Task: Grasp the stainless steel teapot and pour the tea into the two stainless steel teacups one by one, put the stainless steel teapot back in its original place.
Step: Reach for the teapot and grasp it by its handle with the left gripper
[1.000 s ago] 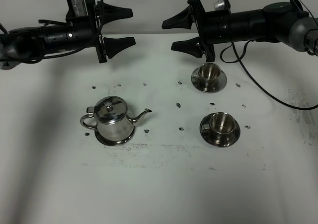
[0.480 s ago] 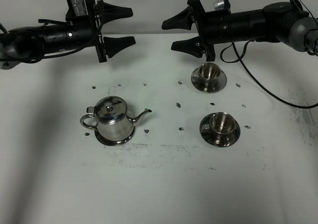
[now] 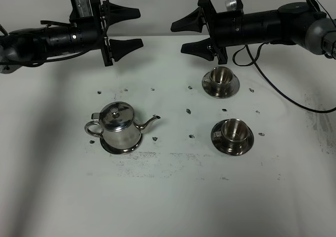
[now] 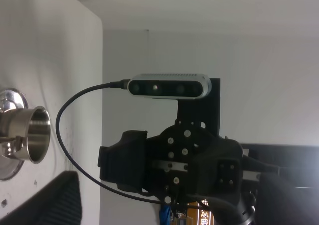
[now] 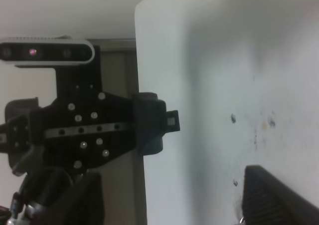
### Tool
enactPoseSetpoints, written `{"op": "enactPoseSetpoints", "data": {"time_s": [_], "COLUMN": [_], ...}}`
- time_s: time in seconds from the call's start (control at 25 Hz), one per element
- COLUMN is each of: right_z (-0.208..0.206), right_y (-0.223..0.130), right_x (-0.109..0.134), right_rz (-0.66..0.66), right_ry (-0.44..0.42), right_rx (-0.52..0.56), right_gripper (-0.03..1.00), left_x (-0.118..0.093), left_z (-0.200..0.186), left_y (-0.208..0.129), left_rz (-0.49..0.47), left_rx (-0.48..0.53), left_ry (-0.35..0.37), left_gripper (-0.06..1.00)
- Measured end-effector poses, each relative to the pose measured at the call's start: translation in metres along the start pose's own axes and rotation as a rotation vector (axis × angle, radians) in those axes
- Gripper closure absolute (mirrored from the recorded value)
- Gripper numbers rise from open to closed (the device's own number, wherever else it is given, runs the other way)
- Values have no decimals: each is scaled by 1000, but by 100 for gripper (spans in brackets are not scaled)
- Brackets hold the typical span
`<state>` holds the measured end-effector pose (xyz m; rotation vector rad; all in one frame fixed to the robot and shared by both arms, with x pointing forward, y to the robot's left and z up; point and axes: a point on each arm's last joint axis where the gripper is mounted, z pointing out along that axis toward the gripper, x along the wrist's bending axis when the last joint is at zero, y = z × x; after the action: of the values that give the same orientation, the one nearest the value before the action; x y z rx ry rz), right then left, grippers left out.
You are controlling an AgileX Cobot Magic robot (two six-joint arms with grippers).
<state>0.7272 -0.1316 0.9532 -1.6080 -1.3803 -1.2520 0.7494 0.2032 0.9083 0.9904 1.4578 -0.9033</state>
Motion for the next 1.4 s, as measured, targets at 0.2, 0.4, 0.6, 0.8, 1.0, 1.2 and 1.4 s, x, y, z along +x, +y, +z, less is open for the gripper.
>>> {"op": "enactPoseSetpoints", "data": {"time_s": [0.2,0.4,0.6,0.8,1.0,1.2,1.4], "right_z": [0,0,0,0,0,-10,-33], "right_y": [0,0,0,-1,0,3,9], "right_x": [0,0,0,0,0,-4,-16], "right_rz": [0,-2,-2,-19,-86,-130,-151], "right_ry": [0,0,2,3,3,-6,-38], "right_rx": [1,1,5,7,6,12,44], "right_gripper": [37,37,37,37,37,37,37], "left_x": [0,0,3,3,3,4,1], "left_z": [0,0,0,0,0,-5,-20], "left_y": [0,0,-2,-2,-2,1,5], "left_rz": [0,5,21,22,28,38,85], "left_rx": [0,2,19,19,20,13,25], "left_ry": [0,4,31,32,33,39,104], "left_gripper": [25,25,25,25,25,25,25]}}
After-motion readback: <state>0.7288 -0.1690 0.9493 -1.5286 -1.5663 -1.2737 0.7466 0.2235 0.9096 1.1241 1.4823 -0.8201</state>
